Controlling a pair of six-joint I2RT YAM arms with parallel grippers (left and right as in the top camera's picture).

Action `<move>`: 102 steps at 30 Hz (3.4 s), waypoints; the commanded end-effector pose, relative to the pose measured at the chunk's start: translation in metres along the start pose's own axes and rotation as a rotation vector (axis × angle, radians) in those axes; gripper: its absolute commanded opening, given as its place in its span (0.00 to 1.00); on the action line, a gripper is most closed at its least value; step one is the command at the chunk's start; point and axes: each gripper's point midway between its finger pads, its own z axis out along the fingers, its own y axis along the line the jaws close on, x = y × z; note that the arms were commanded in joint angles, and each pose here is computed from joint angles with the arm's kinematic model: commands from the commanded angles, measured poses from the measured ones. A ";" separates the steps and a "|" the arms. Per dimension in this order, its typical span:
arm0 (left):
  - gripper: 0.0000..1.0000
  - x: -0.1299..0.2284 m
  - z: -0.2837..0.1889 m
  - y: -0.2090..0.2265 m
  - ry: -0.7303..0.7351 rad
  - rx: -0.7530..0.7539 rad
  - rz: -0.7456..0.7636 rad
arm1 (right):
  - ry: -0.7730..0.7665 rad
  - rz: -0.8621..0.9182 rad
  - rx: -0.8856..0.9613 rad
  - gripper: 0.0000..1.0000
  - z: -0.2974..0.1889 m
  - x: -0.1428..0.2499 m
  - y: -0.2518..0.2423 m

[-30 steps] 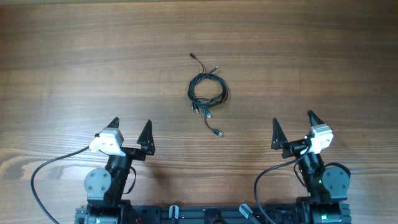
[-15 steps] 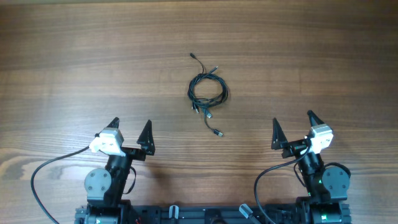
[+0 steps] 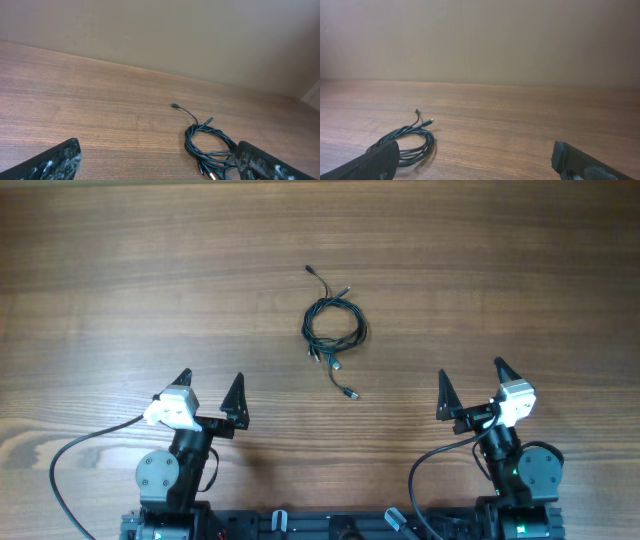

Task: Untangle cables

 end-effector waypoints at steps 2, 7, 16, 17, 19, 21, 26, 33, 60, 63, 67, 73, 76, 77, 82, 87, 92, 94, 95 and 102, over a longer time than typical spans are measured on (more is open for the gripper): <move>1.00 0.003 0.000 0.000 0.000 0.003 0.016 | -0.009 -0.003 0.014 1.00 0.000 -0.002 -0.003; 1.00 0.003 0.000 0.000 0.000 0.003 0.016 | -0.010 -0.002 0.014 1.00 0.000 -0.002 -0.003; 1.00 0.003 0.000 0.000 0.000 0.003 0.016 | -0.010 -0.005 0.015 1.00 0.000 -0.002 -0.003; 1.00 0.003 0.000 0.000 0.000 0.003 0.016 | -0.011 -0.005 0.018 1.00 -0.001 -0.002 -0.003; 1.00 0.003 0.000 0.000 0.000 0.004 0.016 | -0.010 -0.003 0.030 1.00 -0.001 -0.002 -0.005; 1.00 0.003 0.000 -0.001 0.002 0.011 0.016 | -0.010 -0.001 0.030 1.00 -0.001 -0.002 -0.005; 1.00 0.002 0.000 -0.002 -0.002 0.012 0.017 | -0.010 -0.003 0.030 1.00 -0.001 -0.002 -0.005; 1.00 0.002 0.000 -0.002 -0.001 0.016 0.016 | -0.004 0.182 -0.089 1.00 -0.001 -0.004 0.015; 1.00 -0.092 0.064 -0.067 0.591 0.124 -0.132 | 0.541 0.327 -0.325 0.99 0.000 -0.121 0.070; 1.00 -0.082 0.092 -0.073 0.720 0.122 -0.152 | 0.639 0.377 -0.335 1.00 0.009 -0.127 0.072; 1.00 -0.056 0.131 -0.080 0.811 0.138 -0.154 | 0.715 0.555 -0.352 1.00 0.029 -0.126 0.079; 0.93 -0.007 0.170 -0.080 0.881 0.175 -0.173 | 0.820 0.616 -0.318 0.82 0.059 -0.094 0.071; 0.61 0.017 0.186 -0.067 0.906 0.116 -0.195 | 0.885 0.638 -0.303 0.73 0.067 -0.075 0.069; 0.59 0.024 0.192 -0.060 0.909 0.065 -0.227 | 0.910 0.641 -0.290 0.72 0.069 -0.068 0.068; 0.48 0.066 0.215 -0.054 0.940 -0.012 -0.288 | 0.990 0.627 -0.204 0.66 0.074 -0.041 0.060; 0.47 0.102 0.221 -0.054 0.947 -0.162 -0.226 | 0.996 0.613 -0.173 0.66 0.075 -0.037 0.056; 0.41 0.132 0.225 -0.063 0.950 -0.212 -0.143 | 0.997 0.609 -0.173 0.66 0.075 -0.037 0.056; 0.39 0.143 0.225 -0.066 0.959 -0.223 -0.115 | 0.997 0.610 -0.172 0.66 0.075 -0.037 0.056; 0.38 0.148 0.224 -0.066 0.962 -0.232 -0.101 | 0.997 0.610 -0.172 0.66 0.075 -0.037 0.056; 0.37 0.171 0.225 -0.074 0.967 -0.241 -0.047 | 0.996 0.601 -0.164 0.67 0.075 -0.036 0.055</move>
